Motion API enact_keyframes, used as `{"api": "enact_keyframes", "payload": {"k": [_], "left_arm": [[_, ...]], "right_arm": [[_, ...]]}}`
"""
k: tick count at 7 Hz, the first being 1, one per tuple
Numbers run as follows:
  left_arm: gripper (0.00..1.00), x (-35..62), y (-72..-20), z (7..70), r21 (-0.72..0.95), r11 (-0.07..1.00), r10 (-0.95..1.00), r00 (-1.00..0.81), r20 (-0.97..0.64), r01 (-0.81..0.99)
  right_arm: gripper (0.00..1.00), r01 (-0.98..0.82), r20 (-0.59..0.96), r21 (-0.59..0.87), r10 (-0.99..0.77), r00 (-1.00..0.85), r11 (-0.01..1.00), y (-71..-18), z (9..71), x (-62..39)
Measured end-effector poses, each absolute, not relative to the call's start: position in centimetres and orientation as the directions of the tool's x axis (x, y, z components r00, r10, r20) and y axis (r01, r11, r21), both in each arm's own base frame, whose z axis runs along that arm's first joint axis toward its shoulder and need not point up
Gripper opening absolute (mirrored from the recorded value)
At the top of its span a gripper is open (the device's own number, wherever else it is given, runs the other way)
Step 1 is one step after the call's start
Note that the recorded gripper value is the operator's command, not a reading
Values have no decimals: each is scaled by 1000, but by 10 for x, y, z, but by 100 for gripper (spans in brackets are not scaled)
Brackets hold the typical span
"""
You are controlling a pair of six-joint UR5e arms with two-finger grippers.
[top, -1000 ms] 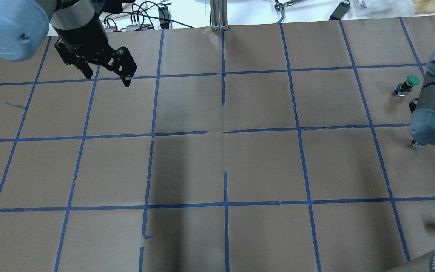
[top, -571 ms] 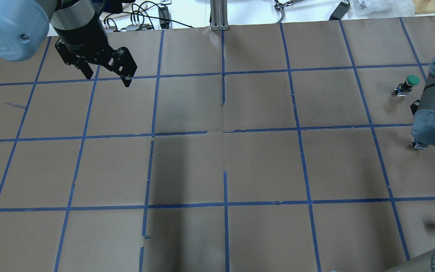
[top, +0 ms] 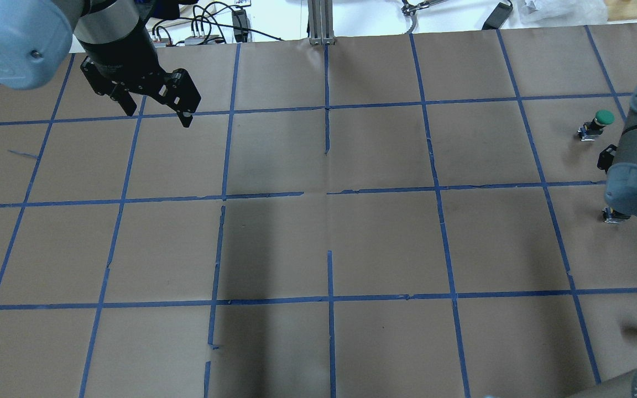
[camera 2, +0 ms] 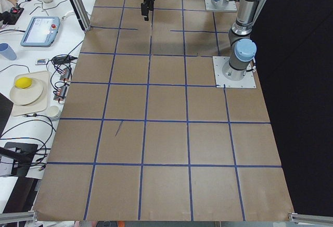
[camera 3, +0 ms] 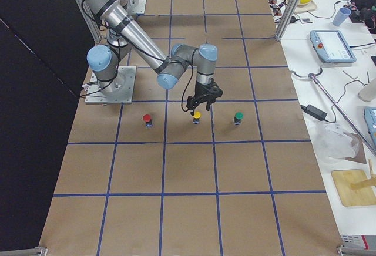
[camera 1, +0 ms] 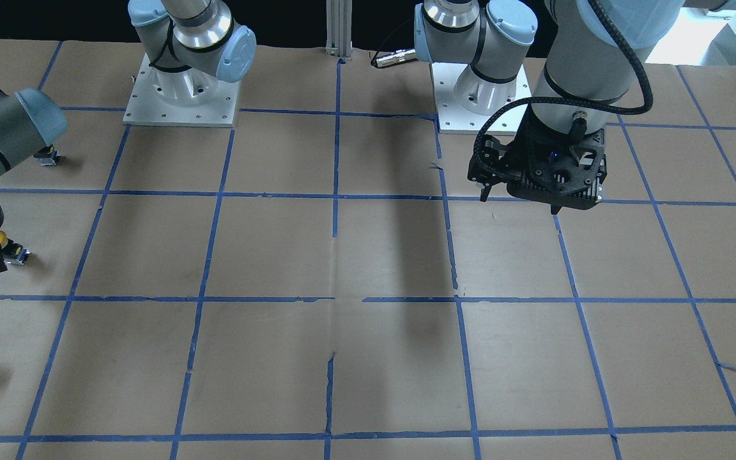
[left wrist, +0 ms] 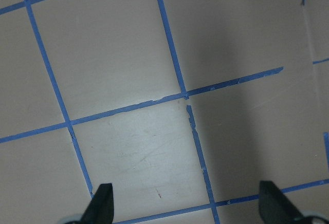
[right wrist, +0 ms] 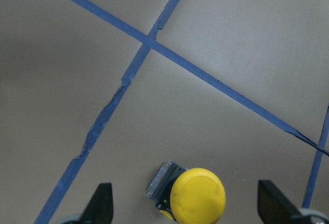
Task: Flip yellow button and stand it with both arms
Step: 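Lower the yellow button upright onto the table with the right gripper, then open the right gripper and lift it off the standing button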
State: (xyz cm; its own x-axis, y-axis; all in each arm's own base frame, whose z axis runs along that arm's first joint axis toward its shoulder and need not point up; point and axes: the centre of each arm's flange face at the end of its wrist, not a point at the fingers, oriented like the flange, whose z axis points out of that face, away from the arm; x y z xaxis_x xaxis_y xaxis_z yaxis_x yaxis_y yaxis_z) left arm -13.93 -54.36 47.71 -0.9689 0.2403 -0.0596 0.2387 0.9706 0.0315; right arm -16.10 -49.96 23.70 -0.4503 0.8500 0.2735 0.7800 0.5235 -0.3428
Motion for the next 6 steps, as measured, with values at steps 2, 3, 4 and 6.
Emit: {"api": "enact_keyframes", "payload": {"k": [2, 3, 4, 6], "left_arm": [[100, -139, -544, 476, 32, 971, 240, -969, -59, 238], [100, -139, -545, 476, 31, 971, 239, -969, -59, 238], [100, -139, -545, 477, 29, 971, 239, -969, -59, 238], [100, -139, -544, 478, 26, 971, 239, -969, -59, 237]], "right_arm": [[100, 769, 239, -328, 836, -494, 549, -509, 268, -156], [100, 762, 232, -275, 810, -539, 586, -517, 285, -153], [100, 740, 228, -200, 765, -602, 642, -526, 304, -145], [100, 658, 182, -75, 659, -730, 750, -543, 362, -106]]}}
